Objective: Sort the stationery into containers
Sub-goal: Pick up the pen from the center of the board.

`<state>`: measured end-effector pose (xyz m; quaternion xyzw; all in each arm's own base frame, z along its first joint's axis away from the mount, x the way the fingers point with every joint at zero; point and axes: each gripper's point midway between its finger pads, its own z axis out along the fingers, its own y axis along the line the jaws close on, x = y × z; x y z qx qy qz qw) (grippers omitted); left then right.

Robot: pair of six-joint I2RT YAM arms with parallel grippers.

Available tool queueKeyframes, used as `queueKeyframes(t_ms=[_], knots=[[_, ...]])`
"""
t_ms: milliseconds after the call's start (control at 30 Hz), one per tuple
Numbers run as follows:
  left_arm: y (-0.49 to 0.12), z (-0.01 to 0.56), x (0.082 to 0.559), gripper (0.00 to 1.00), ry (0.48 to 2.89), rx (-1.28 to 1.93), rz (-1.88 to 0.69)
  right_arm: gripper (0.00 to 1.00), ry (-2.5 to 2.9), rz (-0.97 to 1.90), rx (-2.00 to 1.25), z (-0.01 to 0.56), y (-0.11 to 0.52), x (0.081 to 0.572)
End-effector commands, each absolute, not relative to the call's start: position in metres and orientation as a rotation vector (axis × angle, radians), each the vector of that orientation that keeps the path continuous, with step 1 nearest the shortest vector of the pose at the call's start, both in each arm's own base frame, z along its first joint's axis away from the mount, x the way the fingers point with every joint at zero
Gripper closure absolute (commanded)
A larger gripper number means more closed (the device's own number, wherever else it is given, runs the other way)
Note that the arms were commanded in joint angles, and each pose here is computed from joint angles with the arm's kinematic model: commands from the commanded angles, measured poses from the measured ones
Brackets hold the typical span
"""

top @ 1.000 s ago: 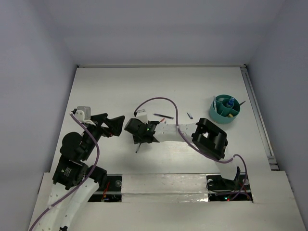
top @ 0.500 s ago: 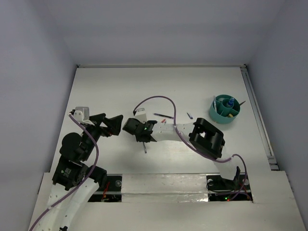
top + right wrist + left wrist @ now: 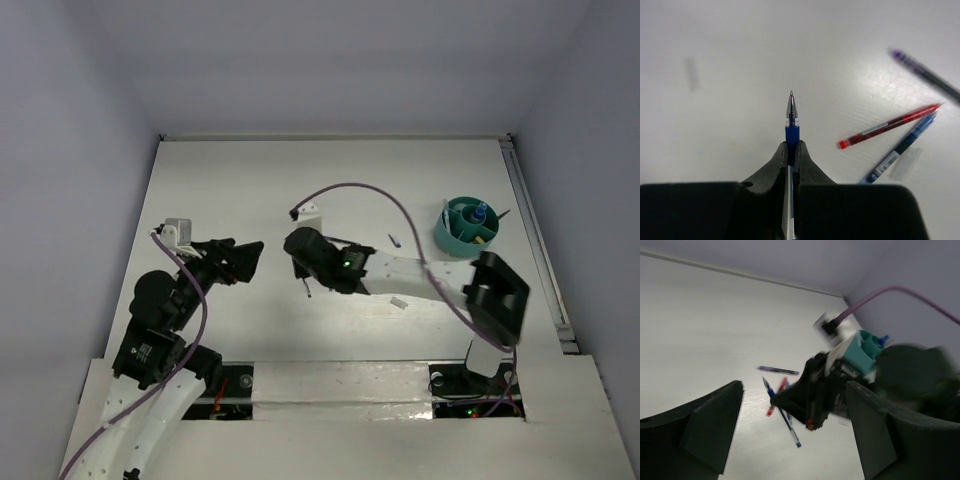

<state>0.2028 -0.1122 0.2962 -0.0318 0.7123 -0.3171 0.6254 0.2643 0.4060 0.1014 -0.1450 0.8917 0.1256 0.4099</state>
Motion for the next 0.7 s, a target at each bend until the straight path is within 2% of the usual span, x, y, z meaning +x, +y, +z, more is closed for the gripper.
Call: queueKeyframes(t_ms=[0,33,167,333,467,567,600,667], knots=[[-0.149,0.296,0.195,0.22,1.639,0.008,-0.956,1.00,1.930,0.624,-0.327,0.222,0.420,0.271],[-0.166,0.292,0.184,0.26,1.658,0.057,-1.083,1.00,1.859,0.696,-0.301,0.252,0.419,0.269],[-0.200,0.269,0.176,0.29,1.659,0.141,-1.349,1.00,1.775,0.825,-0.320,0.283,0.412,0.252],[-0.214,0.257,0.177,0.31,1.648,0.186,-1.442,1.00,1.658,0.932,-0.303,0.315,0.407,0.243],[-0.226,0.257,0.175,0.32,1.628,0.251,-1.495,1.00,1.639,0.972,-0.298,0.314,0.407,0.238],[-0.230,0.259,0.177,0.47,1.618,0.251,-1.481,1.00,1.639,0.997,-0.288,0.314,0.408,0.236],[-0.229,0.259,0.180,0.58,1.618,0.238,-1.469,1.00,1.646,0.996,-0.286,0.310,0.408,0.236],[-0.230,0.258,0.180,0.67,1.625,0.236,-1.466,1.00,1.651,0.994,-0.275,0.309,0.406,0.237]])
